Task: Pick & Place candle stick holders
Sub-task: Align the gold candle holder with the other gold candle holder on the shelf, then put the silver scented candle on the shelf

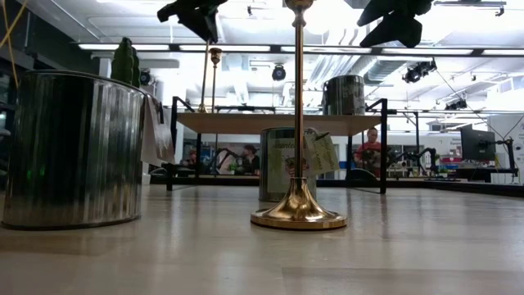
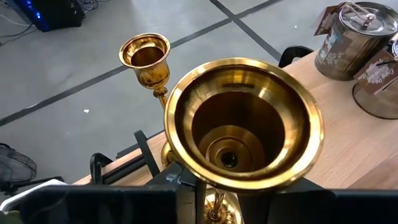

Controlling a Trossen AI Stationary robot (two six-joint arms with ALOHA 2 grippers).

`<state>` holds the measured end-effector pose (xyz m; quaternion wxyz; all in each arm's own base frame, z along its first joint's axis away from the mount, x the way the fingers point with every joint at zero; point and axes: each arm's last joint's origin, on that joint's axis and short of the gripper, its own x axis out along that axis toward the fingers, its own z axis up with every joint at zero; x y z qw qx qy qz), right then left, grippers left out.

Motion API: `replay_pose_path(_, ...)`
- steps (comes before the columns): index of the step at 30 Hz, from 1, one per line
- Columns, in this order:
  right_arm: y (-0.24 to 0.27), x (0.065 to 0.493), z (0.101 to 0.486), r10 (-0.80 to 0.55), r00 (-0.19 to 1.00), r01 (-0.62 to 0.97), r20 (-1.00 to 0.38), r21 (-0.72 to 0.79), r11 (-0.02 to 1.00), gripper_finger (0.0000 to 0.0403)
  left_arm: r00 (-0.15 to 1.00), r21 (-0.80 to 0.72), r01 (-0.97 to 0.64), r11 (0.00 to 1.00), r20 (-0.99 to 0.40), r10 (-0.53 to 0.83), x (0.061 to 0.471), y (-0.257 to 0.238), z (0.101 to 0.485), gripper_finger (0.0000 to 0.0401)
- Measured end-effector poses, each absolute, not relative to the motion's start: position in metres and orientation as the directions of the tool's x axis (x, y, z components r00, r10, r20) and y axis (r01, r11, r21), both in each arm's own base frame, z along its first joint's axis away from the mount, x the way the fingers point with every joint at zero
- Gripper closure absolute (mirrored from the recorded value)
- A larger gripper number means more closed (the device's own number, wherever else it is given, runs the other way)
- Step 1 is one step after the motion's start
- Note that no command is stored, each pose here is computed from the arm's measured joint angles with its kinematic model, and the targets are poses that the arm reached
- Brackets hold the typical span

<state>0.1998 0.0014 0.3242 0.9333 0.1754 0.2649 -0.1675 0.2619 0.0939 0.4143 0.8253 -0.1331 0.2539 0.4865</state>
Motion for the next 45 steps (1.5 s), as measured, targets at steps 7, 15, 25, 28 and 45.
replay_pose_path(7,0.001,0.2,0.324,-0.22,0.803,0.406,-0.554,0.239,0.882,0.0169,0.397,0.034,-0.869,0.494,-0.548,0.737,0.262,0.094,0.414,0.0246)
replay_pose_path(15,0.001,0.199,0.324,-0.218,0.8,0.406,-0.559,0.237,0.883,0.0169,0.397,0.036,-0.869,0.494,-0.547,0.738,0.259,0.093,0.416,0.0173)
replay_pose_path(25,0.001,0.198,0.322,-0.218,0.787,0.411,-0.577,0.227,0.883,0.0169,0.434,0.031,-0.832,0.553,-0.584,0.686,0.241,0.082,0.423,0.0166)
replay_pose_path(28,0.001,0.198,0.322,-0.219,0.787,0.412,-0.577,0.227,0.883,0.0169,0.452,0.035,-0.816,0.577,-0.585,0.674,0.236,0.073,0.426,0.0166)
replay_pose_path(45,0.001,0.198,0.322,-0.222,0.787,0.419,-0.576,0.234,0.877,0.0169,0.479,0.0,-0.716,0.698,-0.727,0.492,0.194,0.002,0.425,0.0166)
